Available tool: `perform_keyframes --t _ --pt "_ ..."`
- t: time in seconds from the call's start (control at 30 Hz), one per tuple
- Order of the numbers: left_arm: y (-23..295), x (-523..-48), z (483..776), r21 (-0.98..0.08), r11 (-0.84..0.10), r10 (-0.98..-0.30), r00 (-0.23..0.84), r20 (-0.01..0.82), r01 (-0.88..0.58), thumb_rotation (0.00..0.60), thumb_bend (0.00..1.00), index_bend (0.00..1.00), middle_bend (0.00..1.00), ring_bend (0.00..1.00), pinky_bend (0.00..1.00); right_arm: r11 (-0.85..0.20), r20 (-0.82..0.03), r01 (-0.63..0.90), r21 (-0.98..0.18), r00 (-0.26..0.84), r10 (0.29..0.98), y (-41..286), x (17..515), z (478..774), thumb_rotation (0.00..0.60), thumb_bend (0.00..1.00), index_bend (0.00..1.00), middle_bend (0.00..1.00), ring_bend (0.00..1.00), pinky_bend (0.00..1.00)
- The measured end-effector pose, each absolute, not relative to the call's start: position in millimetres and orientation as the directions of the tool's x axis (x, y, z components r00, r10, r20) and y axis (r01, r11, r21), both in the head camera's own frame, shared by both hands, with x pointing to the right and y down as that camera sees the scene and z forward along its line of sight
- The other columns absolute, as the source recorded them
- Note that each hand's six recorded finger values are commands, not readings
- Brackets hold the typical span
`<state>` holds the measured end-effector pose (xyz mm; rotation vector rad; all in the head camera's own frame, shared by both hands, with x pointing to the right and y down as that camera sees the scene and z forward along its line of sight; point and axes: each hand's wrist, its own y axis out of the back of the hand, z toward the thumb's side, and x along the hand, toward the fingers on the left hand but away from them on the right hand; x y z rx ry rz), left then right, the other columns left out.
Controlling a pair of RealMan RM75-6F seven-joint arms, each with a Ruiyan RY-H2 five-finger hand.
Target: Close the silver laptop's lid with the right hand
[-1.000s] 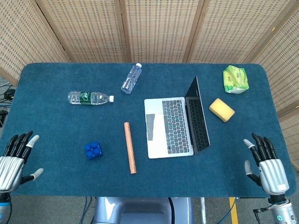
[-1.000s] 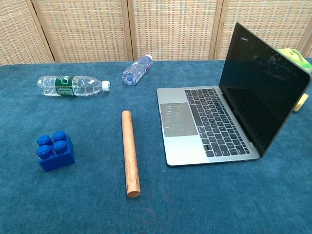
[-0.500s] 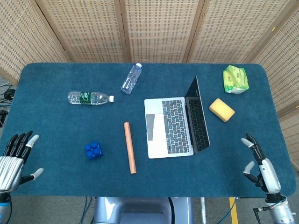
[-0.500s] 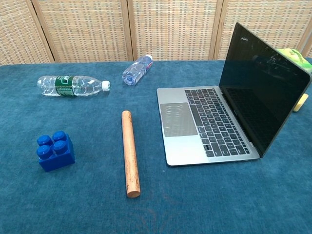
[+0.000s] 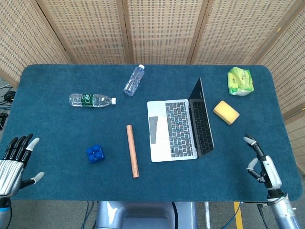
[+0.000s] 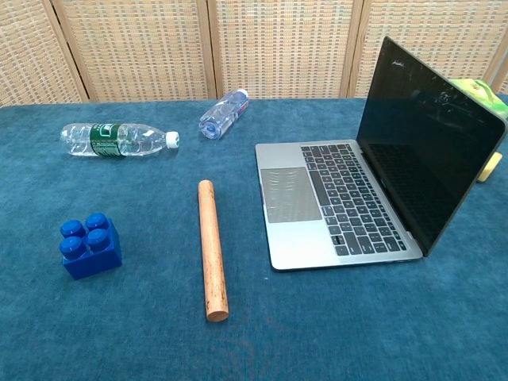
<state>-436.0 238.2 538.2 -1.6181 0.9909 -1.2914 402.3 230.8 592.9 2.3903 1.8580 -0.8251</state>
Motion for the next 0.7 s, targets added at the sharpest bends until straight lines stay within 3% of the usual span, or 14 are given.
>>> perform_keyframes --t 0.37,0.7 --pt "238.1 -435.2 539.2 -0.931 -0.357 -0.926 0.166 0.340 -0.082 0.600 0.06 0.00 0.00 0.00 0.00 -0.302 -0.463 0.917 -0.260 0.156 0.873 226.4 405.3 615.9 0.600 1.00 0.16 0.10 0.00 0.08" --pt "238.0 -435.2 541.5 -0.928 -0.363 -0.923 0.165 0.347 -0.080 0.600 0.06 0.00 0.00 0.00 0.00 -0.293 -0.451 0.928 -0.232 0.164 0.877 213.9 393.4 623.5 0.600 1.00 0.18 0.16 0.05 0.12"
